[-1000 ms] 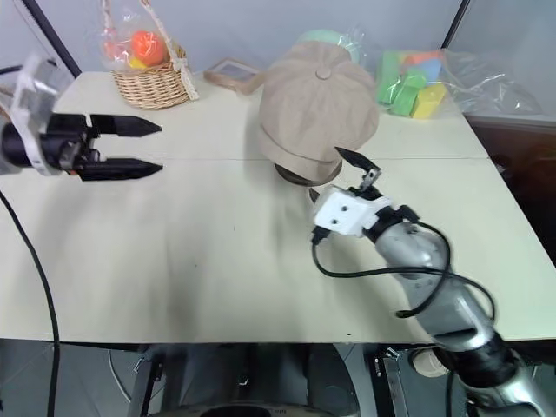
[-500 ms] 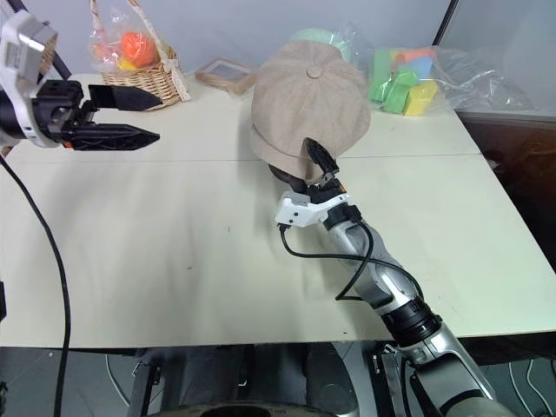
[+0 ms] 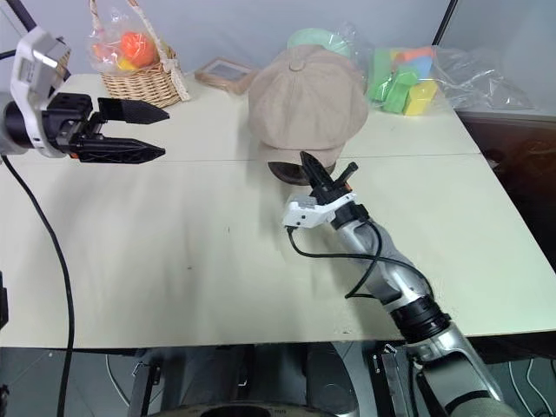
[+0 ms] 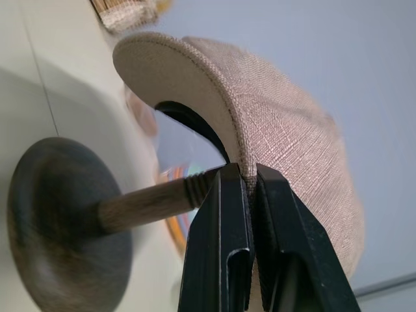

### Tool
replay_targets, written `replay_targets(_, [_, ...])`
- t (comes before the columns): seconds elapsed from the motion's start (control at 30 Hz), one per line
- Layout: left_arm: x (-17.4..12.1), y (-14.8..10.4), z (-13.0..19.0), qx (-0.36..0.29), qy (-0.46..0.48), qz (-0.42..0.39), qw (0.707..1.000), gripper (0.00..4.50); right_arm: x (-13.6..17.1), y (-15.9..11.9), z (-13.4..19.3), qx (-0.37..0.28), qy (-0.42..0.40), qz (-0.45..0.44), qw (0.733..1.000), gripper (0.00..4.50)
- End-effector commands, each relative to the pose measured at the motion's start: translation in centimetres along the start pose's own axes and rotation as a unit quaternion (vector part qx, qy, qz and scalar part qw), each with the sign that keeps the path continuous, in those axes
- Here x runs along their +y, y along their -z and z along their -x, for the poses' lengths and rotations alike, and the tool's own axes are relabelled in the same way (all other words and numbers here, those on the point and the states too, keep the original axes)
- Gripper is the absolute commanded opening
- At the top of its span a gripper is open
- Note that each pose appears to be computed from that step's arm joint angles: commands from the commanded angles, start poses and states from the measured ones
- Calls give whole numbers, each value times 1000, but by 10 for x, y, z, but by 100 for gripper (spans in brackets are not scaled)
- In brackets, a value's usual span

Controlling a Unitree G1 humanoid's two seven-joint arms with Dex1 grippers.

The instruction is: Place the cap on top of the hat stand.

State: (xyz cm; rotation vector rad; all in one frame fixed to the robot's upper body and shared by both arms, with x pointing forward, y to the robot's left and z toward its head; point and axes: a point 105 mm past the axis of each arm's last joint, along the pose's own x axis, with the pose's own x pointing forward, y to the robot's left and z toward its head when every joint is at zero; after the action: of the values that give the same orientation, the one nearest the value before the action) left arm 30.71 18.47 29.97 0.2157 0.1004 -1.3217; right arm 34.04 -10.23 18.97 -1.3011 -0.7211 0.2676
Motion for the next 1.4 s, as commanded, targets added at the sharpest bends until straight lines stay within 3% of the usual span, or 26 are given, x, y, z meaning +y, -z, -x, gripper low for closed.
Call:
replay_targets(0.03, [-3,-11,7,-13,-11,-28,999,450,-49,-4,1,-71,48,-10,996,4])
replay_targets(0.17, [-2,-12,7,-19,-14,-29,999,450,-50,-5,6,-126,28,-37,991,4])
replay_targets(0.37, [-2,-14,8,-23,-18,-30,999,450,-32,0,8,-148,-3,-67,987,4])
replay_targets(0.53, [-2,-15,10,-25,-24,-31,999,450,-25,17,4,-110,-13,-69,991,4])
replay_targets(0.8, [1,-19,8,-31,-30,-34,999,450,-21,18,7,-100,-18,-99,990,4])
replay_targets(0.83, [1,-19,8,-31,-30,-33,999,450,-21,19,7,-98,-18,-104,990,69])
replay_targets(0.9, [1,-20,7,-32,-28,-33,999,450,-23,20,7,-92,-16,-101,990,144])
replay_targets(1.03, [1,-20,6,-32,-25,-33,999,450,-23,18,9,-89,-19,-85,992,360])
replay_targets(1.07, [1,-19,7,-31,-25,-31,999,450,-21,17,13,-88,-26,-81,992,393])
replay_targets(1.3, [2,-14,13,-27,-37,-21,999,450,-21,23,59,-54,-99,-88,990,393])
replay_targets(1.4, [0,-7,19,-16,-46,-20,999,450,-24,34,83,-15,-180,-157,971,393])
